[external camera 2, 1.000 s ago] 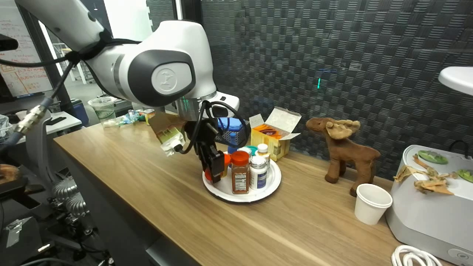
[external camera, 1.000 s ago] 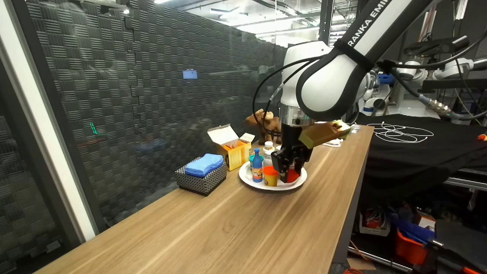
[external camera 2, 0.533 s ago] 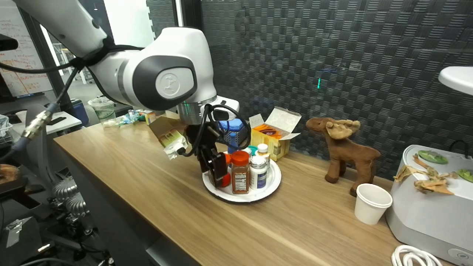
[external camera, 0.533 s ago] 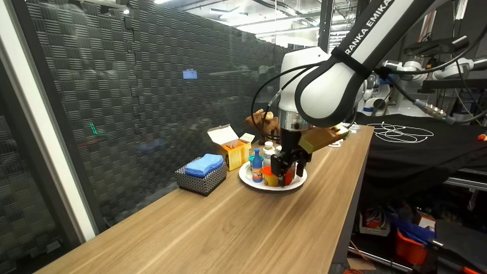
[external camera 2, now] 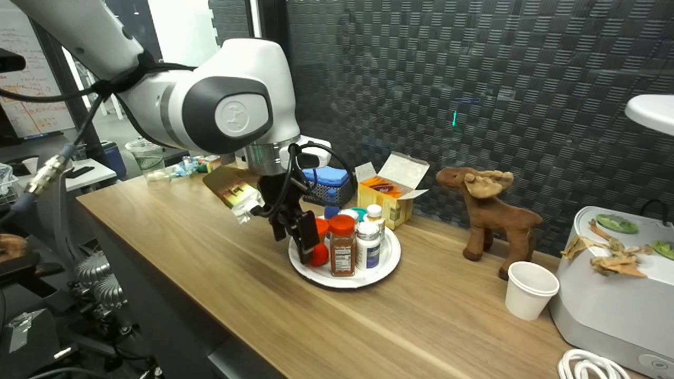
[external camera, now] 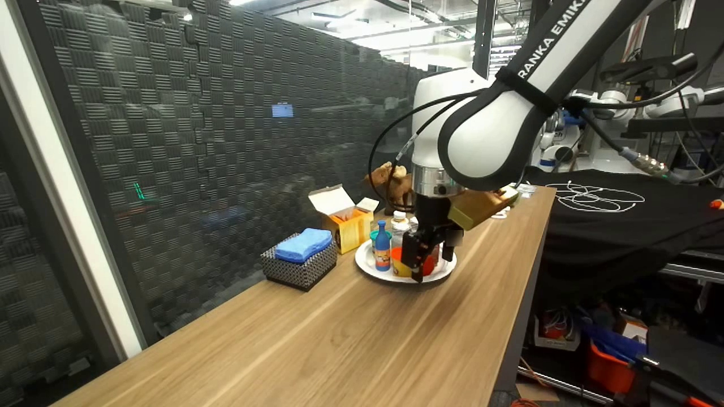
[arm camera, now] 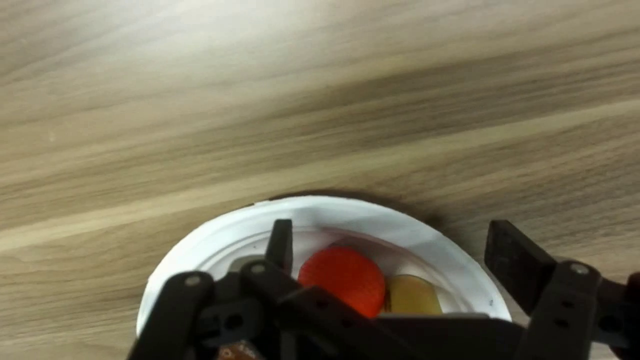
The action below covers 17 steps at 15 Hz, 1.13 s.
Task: Pick up all the objects surrounding the white plate and arrange them on the plate
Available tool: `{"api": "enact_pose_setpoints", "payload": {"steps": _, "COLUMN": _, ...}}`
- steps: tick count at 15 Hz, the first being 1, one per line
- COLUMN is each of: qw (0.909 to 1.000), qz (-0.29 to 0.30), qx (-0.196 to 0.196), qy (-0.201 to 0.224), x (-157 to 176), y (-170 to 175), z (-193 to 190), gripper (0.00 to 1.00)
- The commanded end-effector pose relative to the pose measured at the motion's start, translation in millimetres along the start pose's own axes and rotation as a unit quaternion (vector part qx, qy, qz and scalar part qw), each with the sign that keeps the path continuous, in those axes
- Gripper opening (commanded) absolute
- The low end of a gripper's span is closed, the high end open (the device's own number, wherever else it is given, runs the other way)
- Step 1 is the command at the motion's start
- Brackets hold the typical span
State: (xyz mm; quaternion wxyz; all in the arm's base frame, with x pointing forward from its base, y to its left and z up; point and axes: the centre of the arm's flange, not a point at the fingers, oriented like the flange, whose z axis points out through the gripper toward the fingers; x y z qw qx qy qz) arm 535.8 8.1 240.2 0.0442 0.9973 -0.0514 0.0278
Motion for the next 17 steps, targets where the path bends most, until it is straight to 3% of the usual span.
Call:
{"api": "enact_pose_setpoints", "payload": {"steps": 1, "qw": 0.9979, "qz": -0.057, "qx": 0.0, "qy": -0.03, "x": -26.4, "y": -0.8, "z": -50.6, "gripper": 1.0}}
{"api": "enact_pose_setpoints", "payload": {"steps": 4, "qw": 0.9918, "qz": -0.101, "qx": 0.0, "qy": -0.078, "x": -47.0, "y": 2.5, "z": -98.4, "gripper": 1.0}}
{"api": "enact_pose_setpoints", "payload": {"steps": 6, "qw": 0.9853, "qz": -0.131, "qx": 0.02, "qy": -0.107, "x": -61.7, "y": 5.7, "z": -135.1, "gripper": 1.0}}
{"api": "enact_pose_setpoints", "payload": {"steps": 10, "qw": 0.9677, "qz": -0.205, "qx": 0.049, "qy": -0.138, "x": -96.7, "y": 13.3, "z": -190.4, "gripper": 1.0}}
{"api": "enact_pose_setpoints", "payload": {"steps": 12, "qw": 0.9536, "qz": -0.256, "qx": 0.059, "qy": -0.147, "x": -120.7, "y": 11.7, "z": -205.4, "gripper": 1.0}}
{"api": "enact_pose_setpoints", "payload": {"steps": 13, "qw": 0.9635, "qz": -0.219, "qx": 0.044, "qy": -0.148, "x": -95.1, "y": 10.7, "z": -184.9, "gripper": 1.0}}
{"api": "enact_pose_setpoints", "payload": {"steps": 17, "qw": 0.9565, "qz": -0.247, "qx": 0.049, "qy": -0.147, "x": -113.8, "y": 11.1, "z": -197.1, "gripper": 1.0}}
